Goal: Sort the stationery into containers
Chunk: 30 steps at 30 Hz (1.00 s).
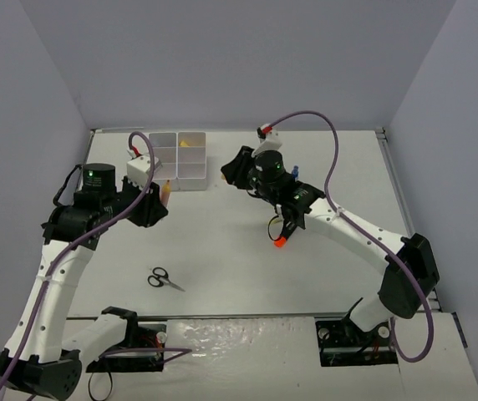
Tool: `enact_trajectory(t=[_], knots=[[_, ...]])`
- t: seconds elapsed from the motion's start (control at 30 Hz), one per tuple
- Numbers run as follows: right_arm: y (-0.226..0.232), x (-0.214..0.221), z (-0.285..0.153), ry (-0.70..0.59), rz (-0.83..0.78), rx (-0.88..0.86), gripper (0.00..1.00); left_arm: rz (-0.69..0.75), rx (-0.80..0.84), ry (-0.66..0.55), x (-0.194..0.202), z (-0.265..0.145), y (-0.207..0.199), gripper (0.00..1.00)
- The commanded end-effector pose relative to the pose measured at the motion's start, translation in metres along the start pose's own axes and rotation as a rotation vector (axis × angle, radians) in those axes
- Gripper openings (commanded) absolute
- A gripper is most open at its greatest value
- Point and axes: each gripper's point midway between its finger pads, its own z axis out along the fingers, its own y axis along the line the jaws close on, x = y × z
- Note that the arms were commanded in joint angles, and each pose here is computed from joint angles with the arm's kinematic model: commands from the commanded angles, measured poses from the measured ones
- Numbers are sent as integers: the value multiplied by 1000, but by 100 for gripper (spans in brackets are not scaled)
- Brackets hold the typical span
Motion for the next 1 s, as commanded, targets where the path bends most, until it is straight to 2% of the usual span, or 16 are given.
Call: enact_trajectory(t=[0.0, 0.03, 0.2, 0.33, 0.47, 0.67, 0.8, 0.97], knots=[[93, -103, -16, -247, -159, -505, 0, 49, 197, -176, -40, -33, -43, 0], [98, -122, -20, -301, -151, -566, 0, 62, 208, -214, -46, -39, -48, 0], [147, -146, -52, -392, -206, -847, 0, 65, 255, -358, -65, -55, -63, 0], [191, -132, -92, -406, -280, -1116, 0, 29, 356, -414, -76, -56, -78, 0], [209, -118, -143, -441, -319, -1381, 0, 31, 435, -429, -73, -55, -89, 0], [221, -117, -166, -462, -332, -1446, 0, -22, 510, -426, -59, -42, -95, 0], [228, -106, -175, -430, -369, -1478, 0, -12, 536, -457, -65, -45, -99, 0], [231, -99, -166, -365, -432, -1437, 0, 4, 542, -468, -68, -51, -102, 0]])
